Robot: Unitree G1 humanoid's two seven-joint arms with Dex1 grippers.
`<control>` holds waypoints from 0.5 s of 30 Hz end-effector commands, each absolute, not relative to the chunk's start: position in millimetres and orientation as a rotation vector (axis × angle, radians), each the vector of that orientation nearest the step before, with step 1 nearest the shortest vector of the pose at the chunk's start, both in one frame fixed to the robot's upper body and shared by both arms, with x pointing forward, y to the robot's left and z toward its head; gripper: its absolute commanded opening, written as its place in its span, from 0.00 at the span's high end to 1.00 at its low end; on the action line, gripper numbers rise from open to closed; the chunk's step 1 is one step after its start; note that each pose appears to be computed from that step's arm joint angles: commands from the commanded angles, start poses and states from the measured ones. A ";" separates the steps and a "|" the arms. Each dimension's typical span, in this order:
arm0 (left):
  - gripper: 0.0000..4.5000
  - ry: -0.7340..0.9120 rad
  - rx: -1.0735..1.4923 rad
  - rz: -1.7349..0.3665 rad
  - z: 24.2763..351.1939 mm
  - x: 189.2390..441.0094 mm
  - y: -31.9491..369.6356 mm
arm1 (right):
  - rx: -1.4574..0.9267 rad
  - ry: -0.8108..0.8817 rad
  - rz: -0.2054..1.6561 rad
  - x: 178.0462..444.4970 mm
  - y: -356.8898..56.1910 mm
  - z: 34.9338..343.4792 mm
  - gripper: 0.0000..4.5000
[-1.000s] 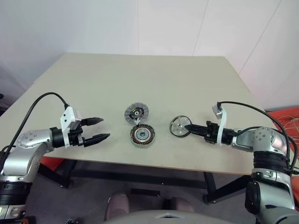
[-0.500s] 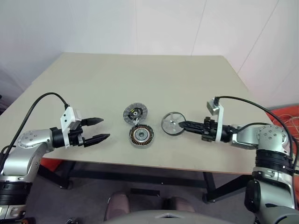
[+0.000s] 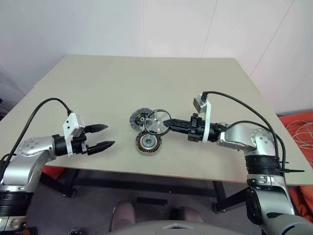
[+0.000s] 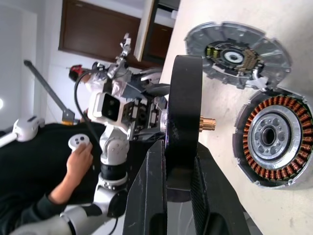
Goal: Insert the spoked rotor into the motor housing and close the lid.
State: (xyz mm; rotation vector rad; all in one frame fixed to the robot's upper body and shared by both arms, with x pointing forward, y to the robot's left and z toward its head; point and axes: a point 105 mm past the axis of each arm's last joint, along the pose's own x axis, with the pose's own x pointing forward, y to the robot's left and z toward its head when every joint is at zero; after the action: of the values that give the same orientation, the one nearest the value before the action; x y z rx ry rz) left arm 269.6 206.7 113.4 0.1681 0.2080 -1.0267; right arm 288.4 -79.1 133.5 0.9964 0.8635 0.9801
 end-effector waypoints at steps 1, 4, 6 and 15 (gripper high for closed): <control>0.12 0.168 0.200 -1.022 125.0 270.0 206.4 | 1.021 0.858 1.026 285.7 -66.7 139.8 0.93; 0.12 0.169 0.199 -1.021 124.8 269.5 206.1 | 1.040 0.917 1.016 282.7 -57.1 128.0 0.93; 0.12 0.169 0.200 -1.019 125.1 269.0 206.5 | 1.053 0.948 0.987 282.2 -54.0 119.8 0.93; 0.12 0.172 0.207 -1.000 125.4 264.9 209.2 | 1.089 0.969 0.934 287.8 -41.9 114.0 0.93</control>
State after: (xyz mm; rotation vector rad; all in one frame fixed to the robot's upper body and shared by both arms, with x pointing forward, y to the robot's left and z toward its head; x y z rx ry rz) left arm 264.7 208.2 110.8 0.1692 0.2159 -1.0059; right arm 284.9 -44.3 101.7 1.0758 1.0018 0.9049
